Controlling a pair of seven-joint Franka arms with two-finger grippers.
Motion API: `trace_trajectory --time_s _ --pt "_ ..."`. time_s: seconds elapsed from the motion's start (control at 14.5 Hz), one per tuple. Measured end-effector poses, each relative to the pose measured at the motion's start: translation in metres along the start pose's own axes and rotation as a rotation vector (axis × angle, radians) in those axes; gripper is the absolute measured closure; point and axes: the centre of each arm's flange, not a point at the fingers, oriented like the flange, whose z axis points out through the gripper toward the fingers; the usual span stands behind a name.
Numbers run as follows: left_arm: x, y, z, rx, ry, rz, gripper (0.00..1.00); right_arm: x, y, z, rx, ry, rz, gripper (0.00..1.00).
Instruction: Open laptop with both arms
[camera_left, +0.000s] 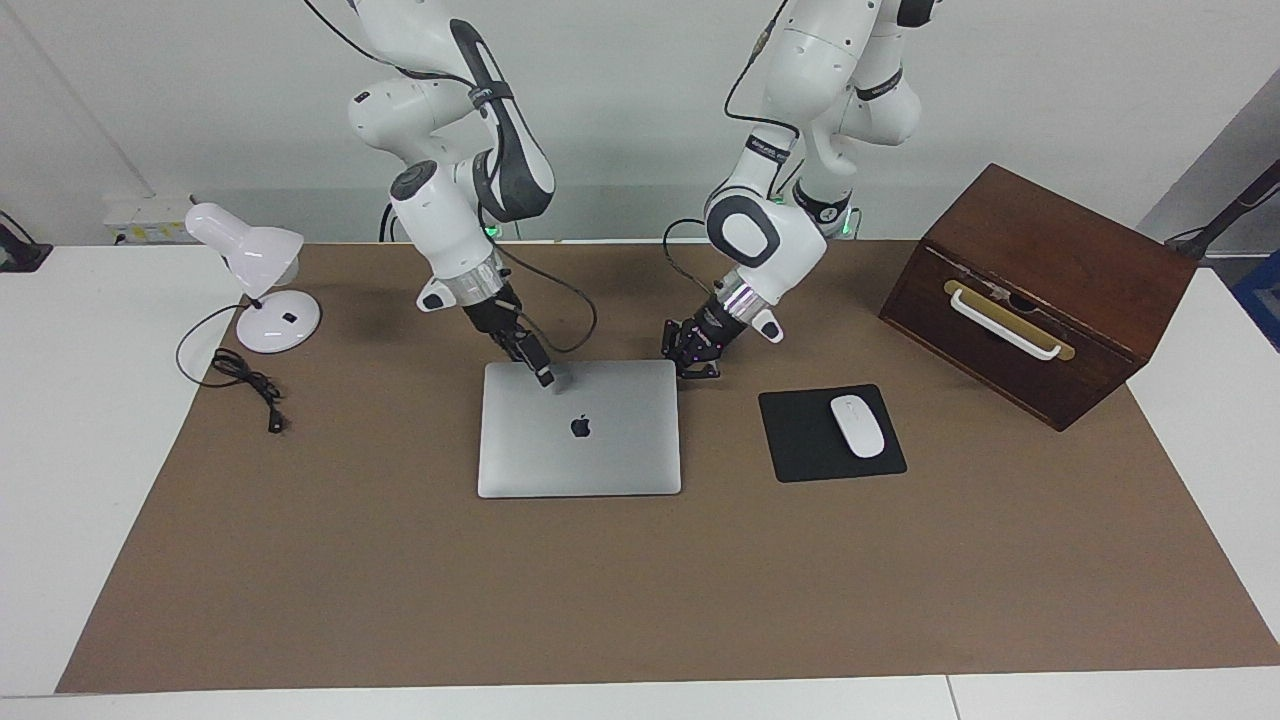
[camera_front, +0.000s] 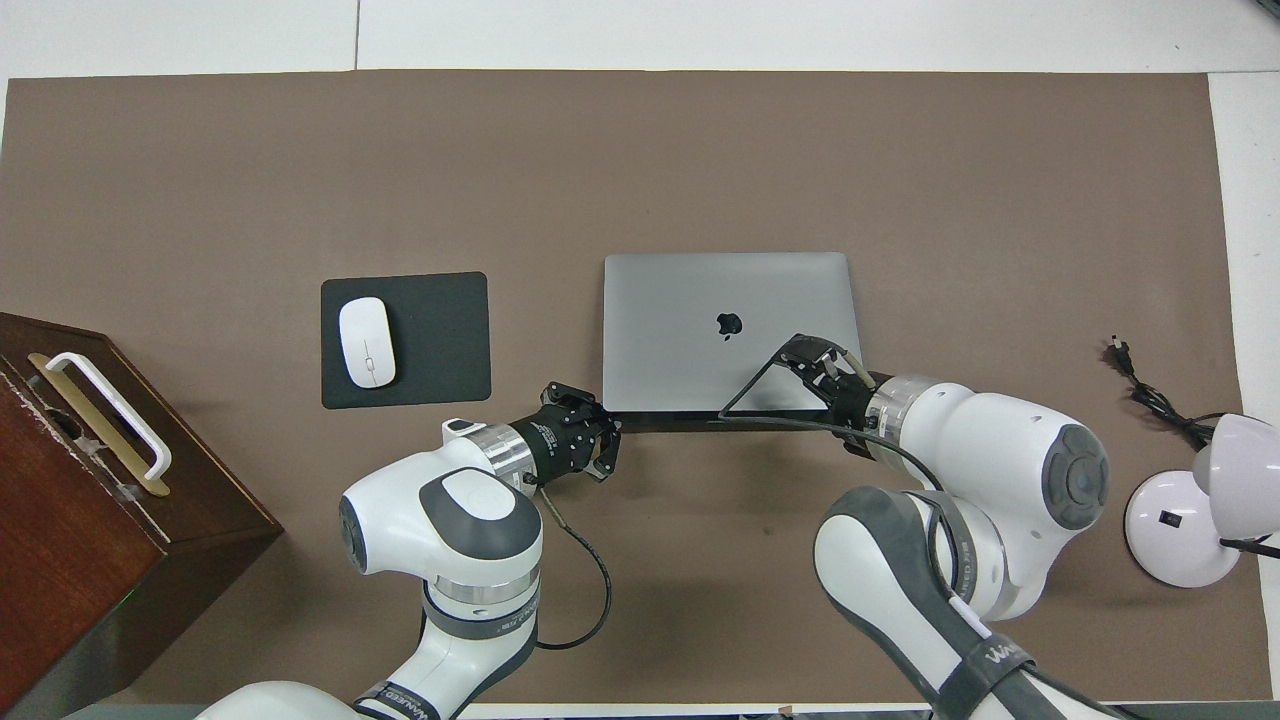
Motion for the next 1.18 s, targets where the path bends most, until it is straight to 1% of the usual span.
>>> trace_trajectory --time_s 0.69,1.18 --pt "0.0 0.0 0.0 0.0 0.0 0.002 0.99 0.009 -0.039 -0.009 0.064 0.02 0.007 0.0" --pt "0.0 0.0 0.0 0.0 0.0 0.019 0.99 0.015 -0.067 -0.021 0.124 0.031 0.009 0.0"
